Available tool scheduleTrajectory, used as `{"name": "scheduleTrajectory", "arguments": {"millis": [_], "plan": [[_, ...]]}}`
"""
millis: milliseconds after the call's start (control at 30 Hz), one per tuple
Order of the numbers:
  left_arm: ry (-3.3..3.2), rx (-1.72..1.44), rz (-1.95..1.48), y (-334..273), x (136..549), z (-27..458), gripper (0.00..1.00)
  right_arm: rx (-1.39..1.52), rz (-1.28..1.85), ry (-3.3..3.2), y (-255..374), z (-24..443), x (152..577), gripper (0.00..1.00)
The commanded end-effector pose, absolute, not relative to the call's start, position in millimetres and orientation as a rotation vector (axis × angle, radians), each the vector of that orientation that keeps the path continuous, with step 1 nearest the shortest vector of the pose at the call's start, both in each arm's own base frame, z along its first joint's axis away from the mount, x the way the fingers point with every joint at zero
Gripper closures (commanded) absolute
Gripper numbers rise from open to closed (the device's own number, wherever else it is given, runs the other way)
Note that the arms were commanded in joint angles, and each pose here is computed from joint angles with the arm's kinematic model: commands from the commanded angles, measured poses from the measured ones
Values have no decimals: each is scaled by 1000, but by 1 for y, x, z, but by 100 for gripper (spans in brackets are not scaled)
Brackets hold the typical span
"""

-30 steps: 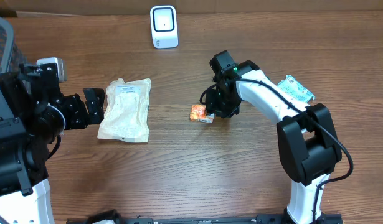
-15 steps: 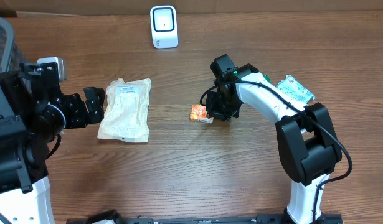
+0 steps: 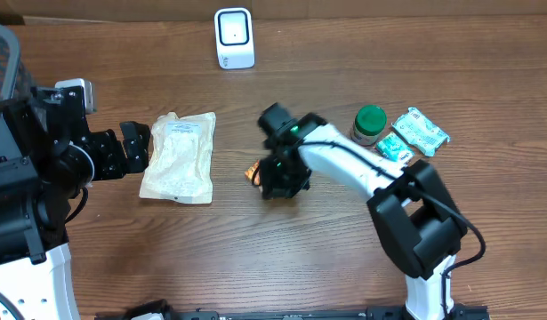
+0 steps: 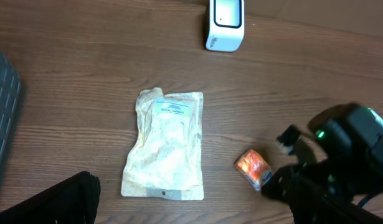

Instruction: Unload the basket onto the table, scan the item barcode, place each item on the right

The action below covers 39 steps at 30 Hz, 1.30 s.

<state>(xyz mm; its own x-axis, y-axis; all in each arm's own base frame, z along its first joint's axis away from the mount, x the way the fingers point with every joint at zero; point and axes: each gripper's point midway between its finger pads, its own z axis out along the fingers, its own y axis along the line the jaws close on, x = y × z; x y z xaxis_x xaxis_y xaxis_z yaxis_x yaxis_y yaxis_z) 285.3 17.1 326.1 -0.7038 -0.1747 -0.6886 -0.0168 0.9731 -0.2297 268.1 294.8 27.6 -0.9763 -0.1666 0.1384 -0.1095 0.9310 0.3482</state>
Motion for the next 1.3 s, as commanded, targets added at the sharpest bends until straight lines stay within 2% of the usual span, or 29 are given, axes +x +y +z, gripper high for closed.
{"name": "scheduleTrajectory", "arguments": {"millis": [0, 200, 367, 600, 767, 1167, 1267], "plan": [[2334, -114, -248, 20, 288, 330, 0, 299, -512, -2940, 295, 36, 274, 76], [2348, -119, -252, 20, 291, 326, 0, 277, -552, -3047, 274, 79, 321, 74], [2363, -123, -257, 21, 295, 321, 0, 327, -565, -3066, 260, 73, 334, 71], [2390, -131, -266, 23, 300, 313, 0, 444, -702, -3008, 270, 46, 322, 72], [2411, -137, -272, 24, 305, 307, 0, 428, -683, -2979, 265, 25, 311, 72], [2450, -149, -285, 26, 312, 295, 1, 433, -728, -2947, 273, 15, 308, 73], [2457, -151, -288, 26, 314, 293, 0, 406, -721, -2921, 273, 7, 304, 80]]}}
